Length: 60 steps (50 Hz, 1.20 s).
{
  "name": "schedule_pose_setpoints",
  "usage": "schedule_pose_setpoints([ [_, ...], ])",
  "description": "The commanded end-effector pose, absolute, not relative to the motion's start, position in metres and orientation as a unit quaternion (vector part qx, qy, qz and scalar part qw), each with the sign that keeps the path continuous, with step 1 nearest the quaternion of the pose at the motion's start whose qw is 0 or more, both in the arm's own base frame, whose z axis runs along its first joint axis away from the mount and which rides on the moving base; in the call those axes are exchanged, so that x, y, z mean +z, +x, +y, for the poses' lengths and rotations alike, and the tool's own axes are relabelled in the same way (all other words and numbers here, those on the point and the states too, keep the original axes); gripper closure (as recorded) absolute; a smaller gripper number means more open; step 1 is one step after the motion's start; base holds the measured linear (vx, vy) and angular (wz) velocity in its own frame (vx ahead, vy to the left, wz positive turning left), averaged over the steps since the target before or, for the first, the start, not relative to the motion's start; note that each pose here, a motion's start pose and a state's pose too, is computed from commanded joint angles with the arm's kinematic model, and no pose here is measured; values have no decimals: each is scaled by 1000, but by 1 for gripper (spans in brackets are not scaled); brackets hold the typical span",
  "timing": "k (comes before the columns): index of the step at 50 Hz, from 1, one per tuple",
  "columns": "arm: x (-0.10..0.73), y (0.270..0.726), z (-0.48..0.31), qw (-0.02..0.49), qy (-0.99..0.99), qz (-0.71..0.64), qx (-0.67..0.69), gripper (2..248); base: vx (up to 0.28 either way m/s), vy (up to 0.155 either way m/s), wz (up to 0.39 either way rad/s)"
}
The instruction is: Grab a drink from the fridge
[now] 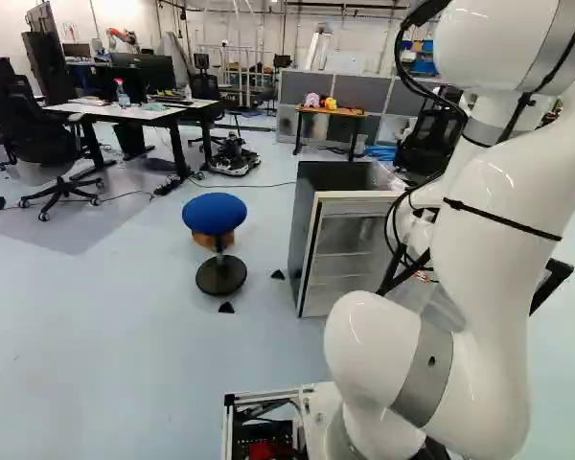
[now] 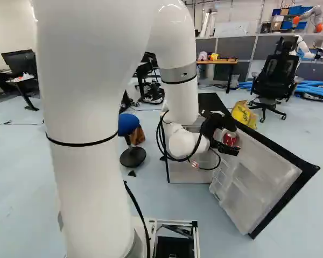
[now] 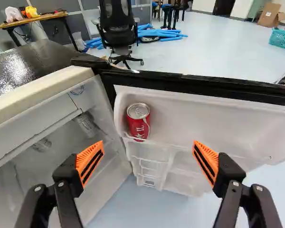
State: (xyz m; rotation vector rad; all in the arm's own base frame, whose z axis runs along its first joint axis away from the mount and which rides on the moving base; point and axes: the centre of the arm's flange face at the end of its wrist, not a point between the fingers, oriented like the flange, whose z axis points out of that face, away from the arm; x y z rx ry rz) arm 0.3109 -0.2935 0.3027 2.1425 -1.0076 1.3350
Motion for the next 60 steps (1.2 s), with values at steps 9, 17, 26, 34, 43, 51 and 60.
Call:
schedule_pose_setpoints([
  [9, 302, 313, -300, 210, 772, -357, 482, 3, 0, 0, 0],
  [17, 302, 314, -305, 209, 774, -351, 484, 3, 0, 0, 0],
  [26, 302, 316, -308, 206, 778, -342, 486, 3, 0, 0, 0],
  [34, 301, 317, -308, 203, 781, -334, 487, 3, 0, 0, 0],
  [43, 301, 317, -308, 203, 781, -334, 487, 3, 0, 0, 0],
  [51, 301, 317, -308, 204, 781, -335, 487, 3, 0, 0, 0],
  [60, 297, 317, -309, 205, 780, -342, 482, 3, 0, 0, 0],
])
